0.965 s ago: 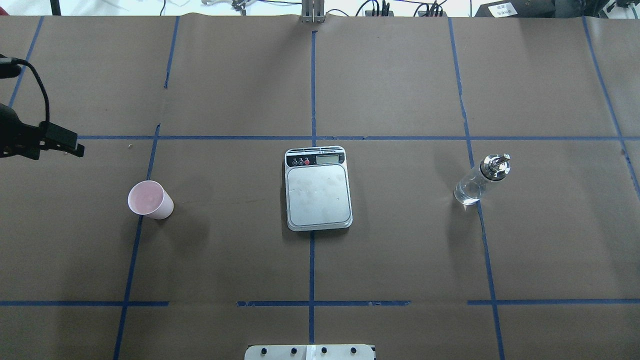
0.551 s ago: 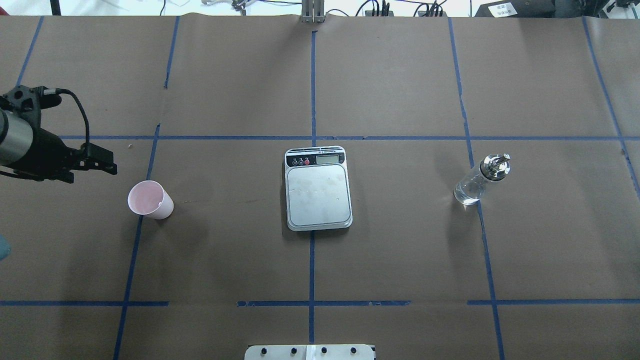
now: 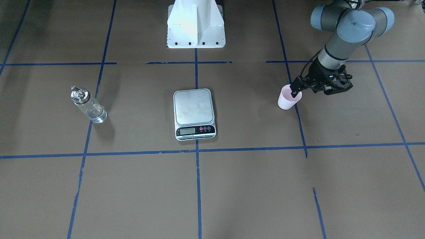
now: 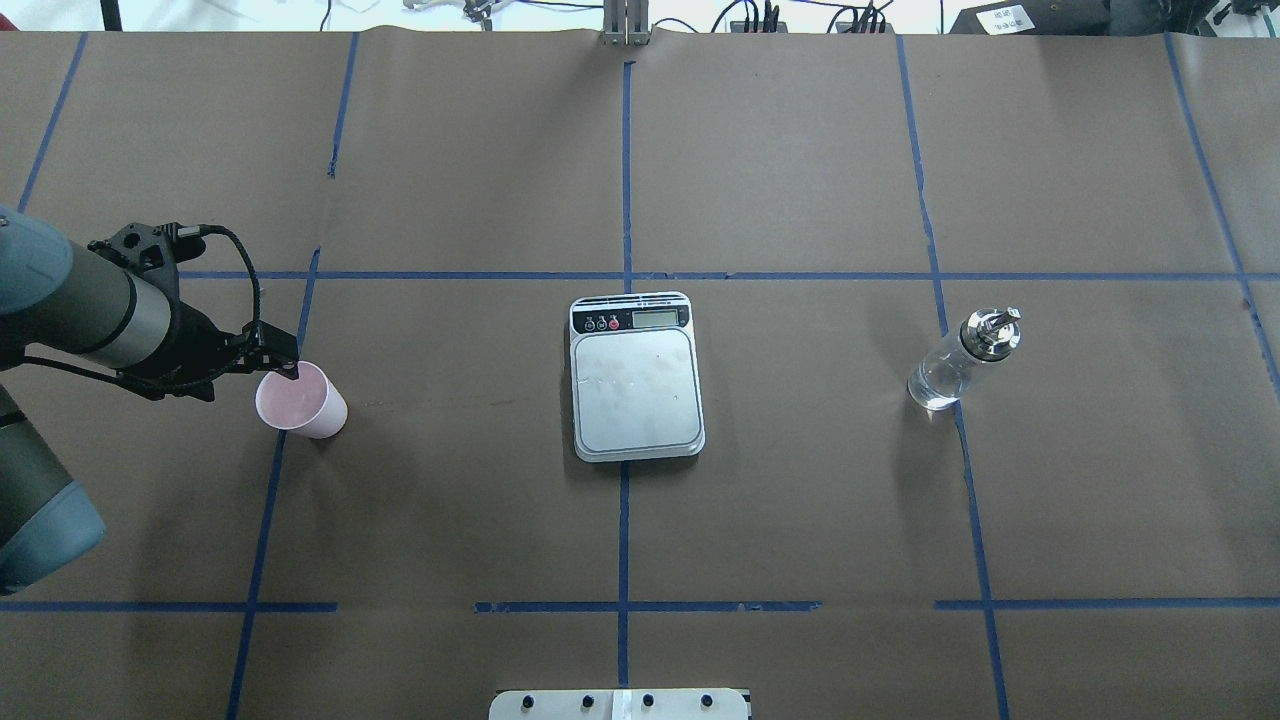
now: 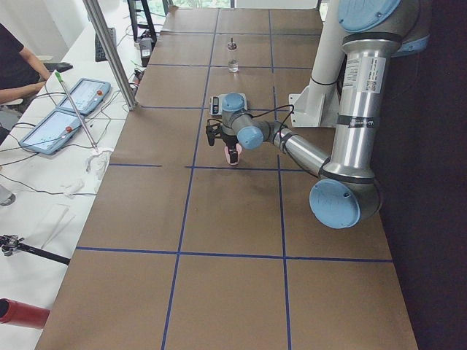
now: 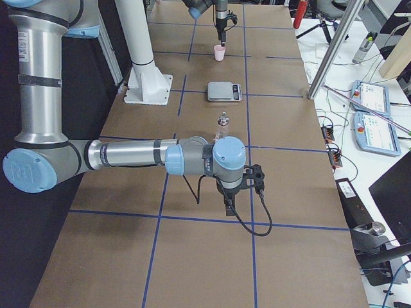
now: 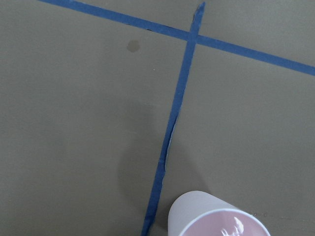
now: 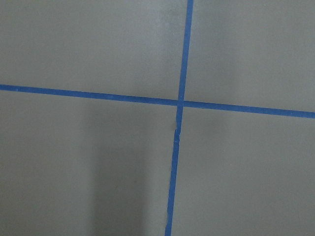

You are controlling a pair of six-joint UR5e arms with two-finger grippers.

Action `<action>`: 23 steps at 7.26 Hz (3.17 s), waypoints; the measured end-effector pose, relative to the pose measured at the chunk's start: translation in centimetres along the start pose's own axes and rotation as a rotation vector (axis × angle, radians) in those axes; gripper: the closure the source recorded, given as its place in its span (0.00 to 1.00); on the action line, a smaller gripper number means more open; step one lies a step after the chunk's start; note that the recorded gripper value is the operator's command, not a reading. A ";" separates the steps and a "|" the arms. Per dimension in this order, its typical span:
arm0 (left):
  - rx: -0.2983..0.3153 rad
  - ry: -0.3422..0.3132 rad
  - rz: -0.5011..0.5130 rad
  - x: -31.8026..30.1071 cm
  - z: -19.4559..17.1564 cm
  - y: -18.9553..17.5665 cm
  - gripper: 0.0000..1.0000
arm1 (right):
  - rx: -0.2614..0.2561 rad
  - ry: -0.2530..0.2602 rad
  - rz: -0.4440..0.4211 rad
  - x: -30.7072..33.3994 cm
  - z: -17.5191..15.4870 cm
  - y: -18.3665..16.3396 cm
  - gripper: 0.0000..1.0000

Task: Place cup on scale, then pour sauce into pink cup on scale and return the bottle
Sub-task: 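Reach the left gripper down to the pink cup and grasp it, then lift the pink cup with the left gripper and carry it onto the scale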

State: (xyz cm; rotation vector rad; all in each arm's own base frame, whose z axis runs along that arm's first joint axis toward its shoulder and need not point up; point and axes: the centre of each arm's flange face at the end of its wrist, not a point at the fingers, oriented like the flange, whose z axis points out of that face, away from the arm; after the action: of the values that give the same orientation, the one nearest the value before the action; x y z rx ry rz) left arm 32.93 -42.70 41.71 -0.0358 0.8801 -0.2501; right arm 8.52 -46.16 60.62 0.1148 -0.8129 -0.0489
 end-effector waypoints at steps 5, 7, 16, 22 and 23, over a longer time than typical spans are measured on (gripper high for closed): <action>-0.030 -0.026 0.014 0.0 2.1 1.0 0.53 | 0.003 -0.003 -0.001 -0.1 -0.1 -0.3 0.00; -0.033 -0.028 0.014 0.0 2.3 1.1 0.97 | 0.002 -0.004 -0.001 -0.1 -0.1 -0.3 0.00; -0.045 -0.045 -0.052 13.0 -8.4 3.2 1.00 | 0.021 0.002 -0.026 0.1 0.1 0.1 0.00; -0.115 0.008 -0.322 31.5 -5.7 6.3 1.00 | 0.029 -0.009 0.004 -0.3 -0.2 0.1 0.00; -0.119 0.013 -0.336 32.9 -4.6 6.7 1.00 | 0.030 -0.010 0.015 -0.3 -0.2 0.1 0.00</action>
State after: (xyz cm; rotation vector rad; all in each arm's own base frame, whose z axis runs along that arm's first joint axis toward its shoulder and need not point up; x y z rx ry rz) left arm 50.82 -43.47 12.94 -0.2950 0.8995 -0.5118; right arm 8.43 -46.02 60.26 0.1365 -0.8249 -0.0236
